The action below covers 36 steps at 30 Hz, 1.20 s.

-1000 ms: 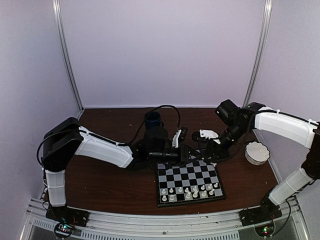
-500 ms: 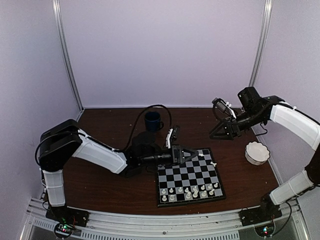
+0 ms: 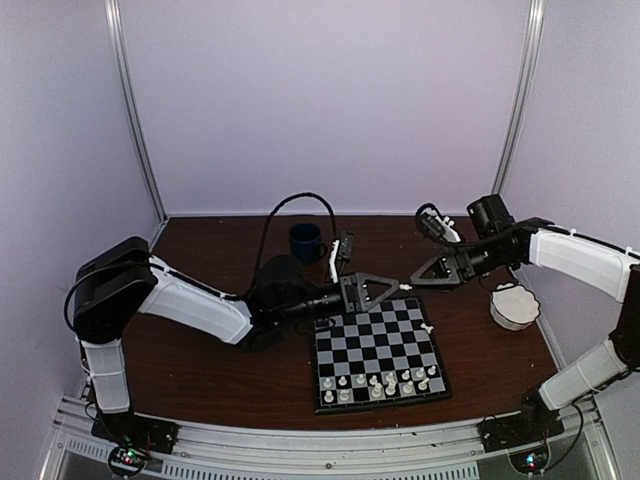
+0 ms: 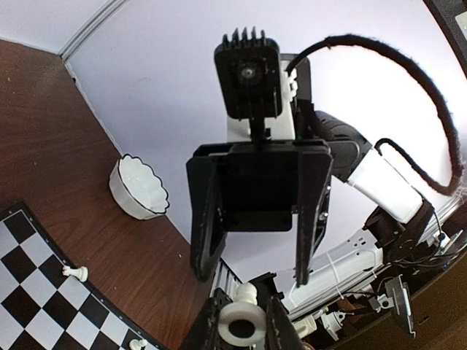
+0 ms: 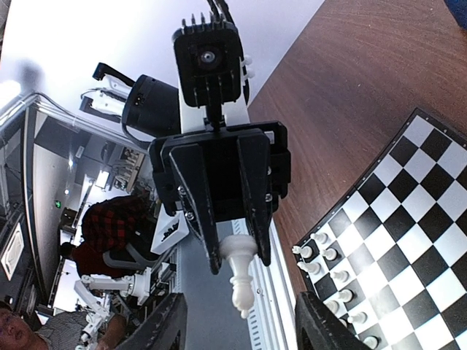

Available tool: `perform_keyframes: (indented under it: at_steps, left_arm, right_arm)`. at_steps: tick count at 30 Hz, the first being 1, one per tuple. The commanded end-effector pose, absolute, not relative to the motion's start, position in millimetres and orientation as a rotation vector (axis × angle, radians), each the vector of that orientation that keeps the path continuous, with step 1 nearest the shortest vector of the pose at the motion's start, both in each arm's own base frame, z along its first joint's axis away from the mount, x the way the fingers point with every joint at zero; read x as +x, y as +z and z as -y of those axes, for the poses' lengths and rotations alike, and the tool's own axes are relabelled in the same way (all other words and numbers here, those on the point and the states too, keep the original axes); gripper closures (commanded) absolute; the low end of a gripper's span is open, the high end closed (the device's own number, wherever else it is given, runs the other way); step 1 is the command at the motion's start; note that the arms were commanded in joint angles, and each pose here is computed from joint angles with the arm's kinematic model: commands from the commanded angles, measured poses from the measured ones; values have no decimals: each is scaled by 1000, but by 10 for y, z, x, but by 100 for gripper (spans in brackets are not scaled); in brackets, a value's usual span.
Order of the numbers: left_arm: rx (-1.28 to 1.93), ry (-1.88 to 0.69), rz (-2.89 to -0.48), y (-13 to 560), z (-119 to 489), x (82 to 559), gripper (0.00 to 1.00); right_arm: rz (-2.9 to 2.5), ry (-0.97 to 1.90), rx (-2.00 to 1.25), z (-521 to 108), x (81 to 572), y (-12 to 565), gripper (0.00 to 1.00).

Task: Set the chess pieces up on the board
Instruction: Pass from the left arm to the right

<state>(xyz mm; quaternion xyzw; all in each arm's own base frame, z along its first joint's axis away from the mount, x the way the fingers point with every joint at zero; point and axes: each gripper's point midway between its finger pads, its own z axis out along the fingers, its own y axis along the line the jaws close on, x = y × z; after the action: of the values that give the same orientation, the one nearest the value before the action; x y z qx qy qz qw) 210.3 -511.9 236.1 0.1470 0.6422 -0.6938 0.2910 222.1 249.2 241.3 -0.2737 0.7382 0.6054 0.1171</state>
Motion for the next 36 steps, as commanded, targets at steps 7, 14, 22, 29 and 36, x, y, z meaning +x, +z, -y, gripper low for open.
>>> perform_keyframes:
  at_steps: [7,14,22,29,36]
  left_arm:
    - [404,-1864,-1594,2670,5189,2181,92]
    - [395,-1866,-1604,2641,5203,2197,92]
    - [391,-1857,-1612,2621,5227,2216,92]
    - [380,-1840,-1620,2592,5237,2249,92]
    - [369,-1832,-1630,2557,5232,2265,92]
  right_arm:
    - [-2073,1851,-809,-2567,2189,2556,59]
    - [-2053,1859,-816,-2570,2180,2607,66]
    - [-2042,1862,-813,-2566,2164,2623,78]
    - [-2042,1857,-810,-2559,2144,2624,78]
    - [-2033,1849,-815,-2557,2149,2637,88]
